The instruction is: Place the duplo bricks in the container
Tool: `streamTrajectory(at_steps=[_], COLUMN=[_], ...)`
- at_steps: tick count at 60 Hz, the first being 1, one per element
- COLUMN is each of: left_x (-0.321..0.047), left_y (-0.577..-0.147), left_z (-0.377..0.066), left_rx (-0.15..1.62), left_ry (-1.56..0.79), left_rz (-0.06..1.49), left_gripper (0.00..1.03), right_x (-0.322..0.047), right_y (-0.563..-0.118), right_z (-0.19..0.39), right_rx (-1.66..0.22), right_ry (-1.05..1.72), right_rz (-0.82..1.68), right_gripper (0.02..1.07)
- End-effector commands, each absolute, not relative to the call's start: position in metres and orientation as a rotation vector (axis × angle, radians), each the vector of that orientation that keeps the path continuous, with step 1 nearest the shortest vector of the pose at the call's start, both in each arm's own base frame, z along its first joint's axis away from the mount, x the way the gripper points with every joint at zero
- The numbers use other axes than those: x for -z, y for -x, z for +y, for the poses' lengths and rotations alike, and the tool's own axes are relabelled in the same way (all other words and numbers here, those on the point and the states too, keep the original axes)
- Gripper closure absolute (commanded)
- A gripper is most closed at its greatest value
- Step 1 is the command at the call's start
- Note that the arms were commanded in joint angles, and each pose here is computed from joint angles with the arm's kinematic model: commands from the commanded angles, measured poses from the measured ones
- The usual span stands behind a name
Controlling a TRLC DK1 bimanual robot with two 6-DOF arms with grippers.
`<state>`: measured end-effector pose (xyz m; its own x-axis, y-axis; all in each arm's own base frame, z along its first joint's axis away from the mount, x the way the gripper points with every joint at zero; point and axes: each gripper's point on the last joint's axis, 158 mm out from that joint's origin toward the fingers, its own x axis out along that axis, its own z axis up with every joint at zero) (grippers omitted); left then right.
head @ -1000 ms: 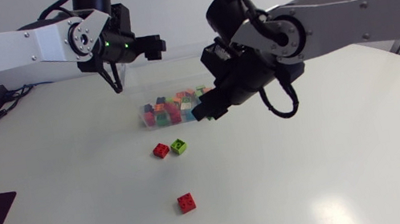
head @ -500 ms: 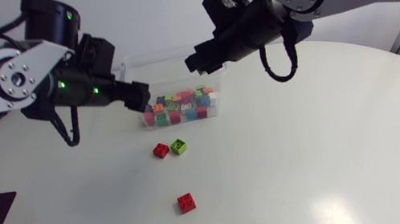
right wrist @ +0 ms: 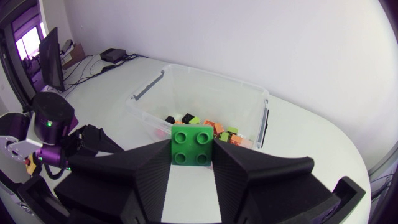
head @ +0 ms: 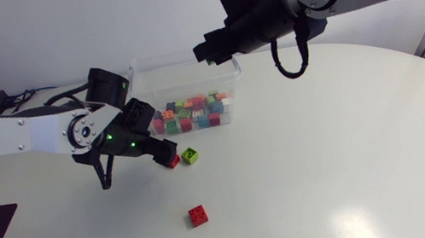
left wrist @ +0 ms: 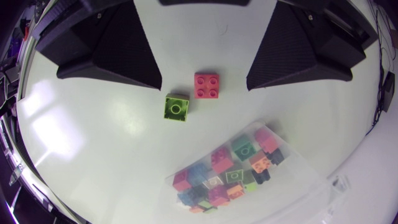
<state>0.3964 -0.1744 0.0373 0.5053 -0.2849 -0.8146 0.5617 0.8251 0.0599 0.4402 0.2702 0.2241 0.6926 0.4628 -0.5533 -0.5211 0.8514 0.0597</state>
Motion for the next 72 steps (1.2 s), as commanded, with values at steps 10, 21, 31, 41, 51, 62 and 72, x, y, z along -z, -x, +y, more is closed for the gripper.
streamTrajectory(at_steps=[10,21,31,41,51,62,72], left_x=[0.005,0.025,0.031,0.034,0.034,0.04,0.043], left_y=[-0.398,-0.404,-0.416,-0.427,-0.428,-0.423,-0.41], left_z=[-0.175,-0.176,-0.177,-0.178,-0.181,-0.18,-0.18], left_rx=[0.597,0.611,0.604,0.604,0.637,0.651,0.677], left_ry=[-0.372,-0.396,-0.392,-0.38,-0.352,-0.358,-0.37], left_rz=[0.973,1.002,0.986,0.976,0.977,1.006,1.042], left_gripper=[0.12,0.12,0.12,0.22,0.45,0.82,0.89], right_x=[-0.23,-0.229,-0.223,-0.221,-0.219,-0.214,-0.21], right_y=[-0.455,-0.462,-0.471,-0.479,-0.49,-0.505,-0.51], right_z=[0.276,0.28,0.282,0.285,0.286,0.286,0.289], right_rx=[-0.547,-0.552,-0.55,-0.549,-0.543,-0.531,-0.528], right_ry=[0.076,0.075,0.068,0.063,0.06,0.049,0.045], right_rz=[0.567,0.566,0.559,0.541,0.532,0.513,0.506], right_gripper=[0.85,0.85,0.85,0.85,0.83,0.83,0.83])
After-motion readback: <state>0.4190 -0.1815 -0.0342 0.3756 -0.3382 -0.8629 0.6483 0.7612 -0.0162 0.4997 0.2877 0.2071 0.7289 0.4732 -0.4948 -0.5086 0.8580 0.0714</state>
